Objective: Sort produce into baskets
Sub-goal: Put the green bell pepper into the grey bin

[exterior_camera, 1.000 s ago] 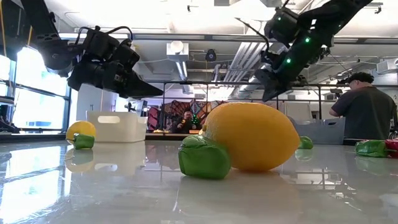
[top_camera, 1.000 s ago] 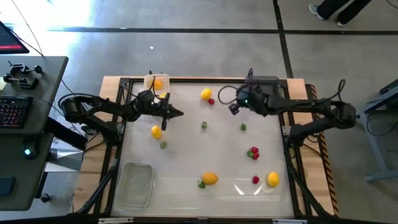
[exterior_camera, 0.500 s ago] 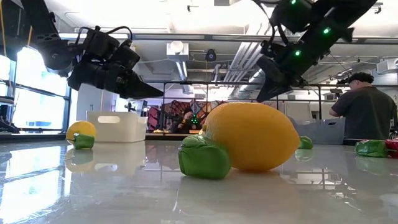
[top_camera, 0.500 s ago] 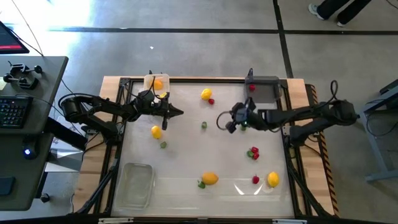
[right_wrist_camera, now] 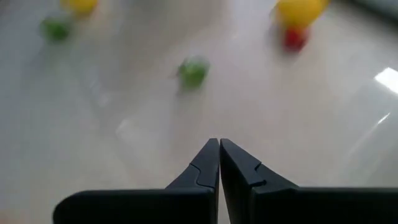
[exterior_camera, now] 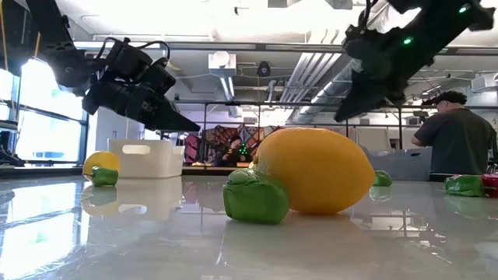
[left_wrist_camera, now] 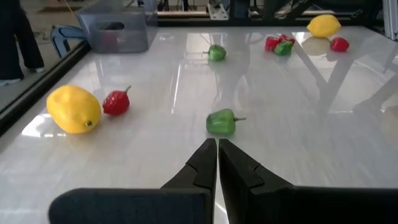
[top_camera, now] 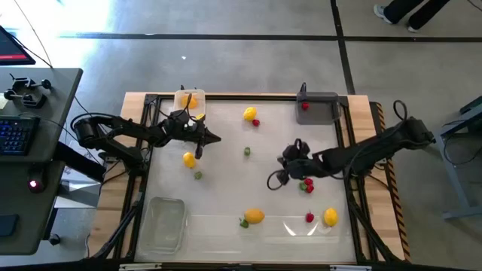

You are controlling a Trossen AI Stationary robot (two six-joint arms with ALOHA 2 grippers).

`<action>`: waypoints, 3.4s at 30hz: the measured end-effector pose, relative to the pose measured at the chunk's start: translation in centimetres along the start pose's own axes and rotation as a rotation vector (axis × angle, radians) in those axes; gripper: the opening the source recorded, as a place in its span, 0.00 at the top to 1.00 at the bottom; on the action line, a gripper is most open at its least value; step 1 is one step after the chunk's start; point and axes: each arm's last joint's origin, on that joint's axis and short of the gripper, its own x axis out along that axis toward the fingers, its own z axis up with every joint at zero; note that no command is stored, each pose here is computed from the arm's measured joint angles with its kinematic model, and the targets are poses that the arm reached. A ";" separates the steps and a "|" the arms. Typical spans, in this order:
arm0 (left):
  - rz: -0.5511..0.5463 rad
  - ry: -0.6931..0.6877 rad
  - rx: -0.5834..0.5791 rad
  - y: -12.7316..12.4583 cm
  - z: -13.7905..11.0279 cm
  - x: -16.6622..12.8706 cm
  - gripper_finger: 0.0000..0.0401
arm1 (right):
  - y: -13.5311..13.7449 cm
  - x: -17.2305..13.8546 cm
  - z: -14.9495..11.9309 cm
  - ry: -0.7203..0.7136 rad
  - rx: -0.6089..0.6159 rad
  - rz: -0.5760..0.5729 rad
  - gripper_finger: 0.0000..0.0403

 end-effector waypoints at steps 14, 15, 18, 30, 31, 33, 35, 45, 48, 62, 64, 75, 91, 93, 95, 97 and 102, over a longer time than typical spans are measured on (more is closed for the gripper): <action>-0.041 0.000 0.035 -0.9 0.2 0.4 0.99 | 0.6 -3.6 -0.7 0.316 0.222 -0.125 0.97; -0.046 -0.001 0.043 -1.0 0.2 0.5 0.99 | 0.4 -3.5 -0.8 0.300 0.220 -0.146 0.95; -0.058 -0.002 0.056 -1.3 0.2 0.6 0.99 | -0.1 -2.6 -0.9 0.261 0.209 -0.216 0.89; -0.057 -0.034 0.085 -1.5 0.6 0.7 0.99 | -2.9 3.1 0.1 0.279 0.361 -0.464 0.57; -0.056 -0.037 0.087 -1.5 0.6 0.7 0.99 | -3.2 3.5 0.2 0.283 0.373 -0.480 0.55; -0.054 -0.045 0.091 -1.4 0.7 0.7 0.99 | -3.9 4.1 0.3 0.300 0.399 -0.502 0.53; -0.052 -0.048 0.097 -1.4 0.8 0.7 0.99 | -4.4 4.6 0.5 0.316 0.423 -0.517 0.52; -0.054 -0.042 0.086 -1.4 0.7 0.7 0.99 | -4.9 6.2 0.7 0.378 0.451 -0.477 0.52; -0.055 -0.039 0.060 -1.4 0.7 0.7 0.99 | -5.0 6.5 0.4 0.399 0.438 -0.491 0.52; -0.078 0.070 -0.021 -1.7 -0.5 0.6 0.99 | -5.1 5.8 0.8 0.465 0.262 -0.409 0.57; -0.079 0.074 -0.023 -1.7 -0.5 0.6 0.99 | -5.1 5.2 1.0 0.488 0.188 -0.363 0.56; -0.081 0.071 0.038 -1.7 -0.5 0.6 0.99 | -4.1 4.2 1.0 0.631 -0.259 -0.015 0.52; -0.077 0.058 0.013 -1.7 -0.3 0.6 0.99 | -4.9 4.2 1.0 0.633 -0.621 -0.043 0.52; -0.076 0.053 0.012 -1.6 -0.3 0.6 0.99 | -5.2 4.3 1.2 0.635 -0.614 -0.048 0.52; -0.076 0.055 -0.001 -1.6 -0.3 0.6 0.99 | -5.5 4.4 1.3 0.643 -0.598 -0.049 0.52; -0.076 0.057 -0.011 -1.7 -0.3 0.6 0.99 | -5.7 4.3 1.2 0.663 -0.593 -0.050 0.52; -0.080 0.075 -0.027 -1.7 -0.5 0.6 0.99 | -6.0 4.1 1.0 0.714 -0.593 -0.062 0.52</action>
